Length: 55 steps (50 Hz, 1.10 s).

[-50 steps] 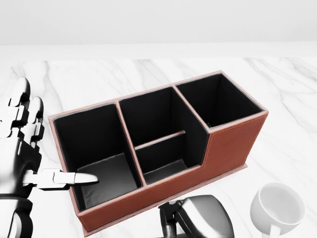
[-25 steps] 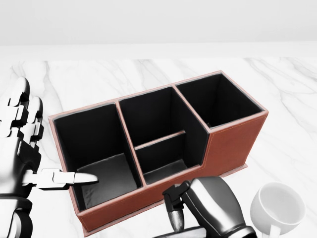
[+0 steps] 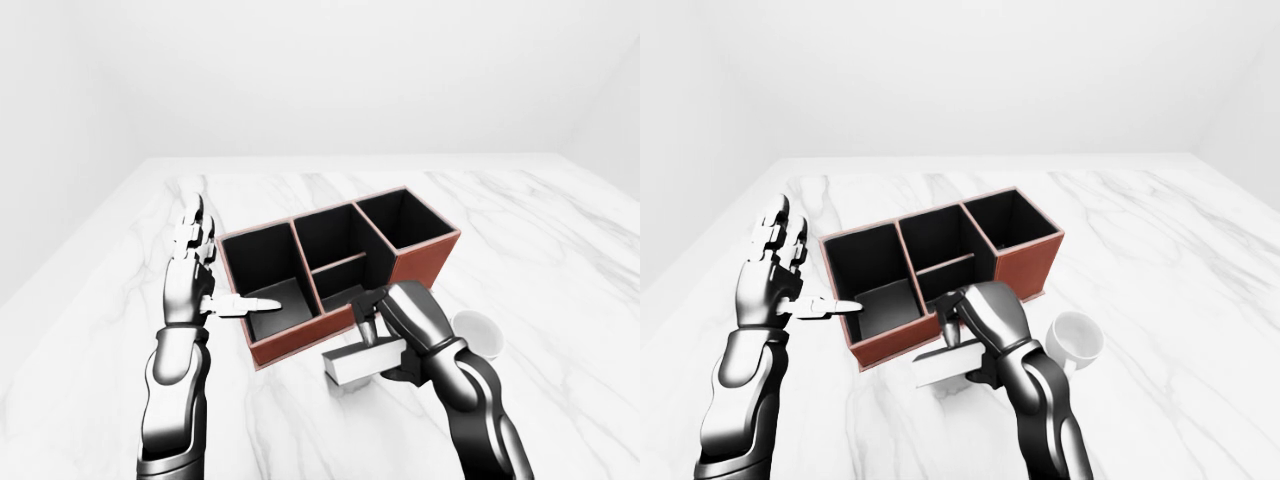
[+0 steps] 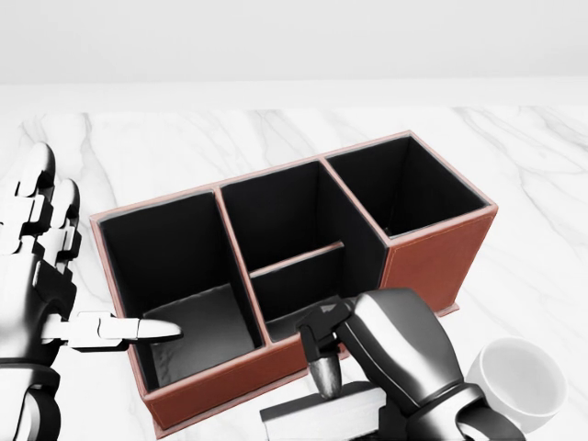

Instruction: Pick up the book and place it in the front compartment of the caddy.

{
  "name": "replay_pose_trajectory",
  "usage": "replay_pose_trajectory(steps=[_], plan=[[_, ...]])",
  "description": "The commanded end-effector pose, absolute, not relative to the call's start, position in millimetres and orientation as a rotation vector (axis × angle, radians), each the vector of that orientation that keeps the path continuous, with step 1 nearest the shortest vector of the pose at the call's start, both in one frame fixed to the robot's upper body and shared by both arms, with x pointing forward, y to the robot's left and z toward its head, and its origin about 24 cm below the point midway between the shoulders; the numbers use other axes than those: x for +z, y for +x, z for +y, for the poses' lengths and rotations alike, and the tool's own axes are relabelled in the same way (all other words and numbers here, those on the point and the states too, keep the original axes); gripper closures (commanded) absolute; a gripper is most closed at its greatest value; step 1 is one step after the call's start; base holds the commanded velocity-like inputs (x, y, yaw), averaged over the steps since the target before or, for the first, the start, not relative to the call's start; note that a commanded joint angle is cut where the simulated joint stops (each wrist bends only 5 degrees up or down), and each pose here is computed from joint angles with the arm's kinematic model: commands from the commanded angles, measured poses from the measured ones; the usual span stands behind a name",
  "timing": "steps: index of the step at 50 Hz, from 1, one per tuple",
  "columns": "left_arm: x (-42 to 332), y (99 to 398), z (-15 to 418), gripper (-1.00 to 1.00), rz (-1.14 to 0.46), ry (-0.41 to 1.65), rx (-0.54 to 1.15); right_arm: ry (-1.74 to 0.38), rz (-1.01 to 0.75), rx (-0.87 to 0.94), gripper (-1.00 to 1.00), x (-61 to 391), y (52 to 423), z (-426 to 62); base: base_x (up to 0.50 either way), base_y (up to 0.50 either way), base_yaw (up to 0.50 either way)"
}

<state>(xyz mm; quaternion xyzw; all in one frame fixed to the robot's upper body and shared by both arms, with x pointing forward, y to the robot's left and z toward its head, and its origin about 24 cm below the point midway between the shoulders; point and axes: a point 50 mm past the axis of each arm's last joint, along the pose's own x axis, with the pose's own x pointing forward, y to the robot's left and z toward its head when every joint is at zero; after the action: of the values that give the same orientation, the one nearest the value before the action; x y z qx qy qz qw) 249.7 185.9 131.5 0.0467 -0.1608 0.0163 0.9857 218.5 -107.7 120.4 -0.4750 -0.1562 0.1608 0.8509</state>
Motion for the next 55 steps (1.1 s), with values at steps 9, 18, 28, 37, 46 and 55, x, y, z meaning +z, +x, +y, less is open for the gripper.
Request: replay_pose_trajectory(steps=[9, 18, 28, 37, 46, 55], plan=[[130, 250, 186, -1.00, -0.319, 0.093, 0.034, -0.997, -0.444, 0.304, 1.00, 150, 230, -106, 0.00, 0.00, 0.00], [130, 250, 186, -1.00, -0.315, 0.092, 0.034, -1.004, -0.492, 0.308, 1.00, 164, 235, -103, 0.00, 0.00, 0.00], [129, 251, 187, -1.00, -0.312, 0.092, 0.035, -1.007, -0.540, 0.302, 1.00, 176, 246, -98, 0.00, 0.00, 0.00], [130, 250, 186, -1.00, -0.315, 0.093, 0.034, -1.012, -0.588, 0.298, 1.00, 190, 254, -95, 0.00, 0.00, 0.00], [129, 250, 186, -1.00, -0.314, 0.094, 0.032, -1.018, -0.621, 0.291, 1.00, 200, 263, -92, 0.00, 0.00, 0.00], [127, 251, 186, -1.00, -0.304, 0.093, 0.031, -1.029, -0.636, 0.284, 1.00, 208, 275, -90, 0.00, 0.00, 0.00]])
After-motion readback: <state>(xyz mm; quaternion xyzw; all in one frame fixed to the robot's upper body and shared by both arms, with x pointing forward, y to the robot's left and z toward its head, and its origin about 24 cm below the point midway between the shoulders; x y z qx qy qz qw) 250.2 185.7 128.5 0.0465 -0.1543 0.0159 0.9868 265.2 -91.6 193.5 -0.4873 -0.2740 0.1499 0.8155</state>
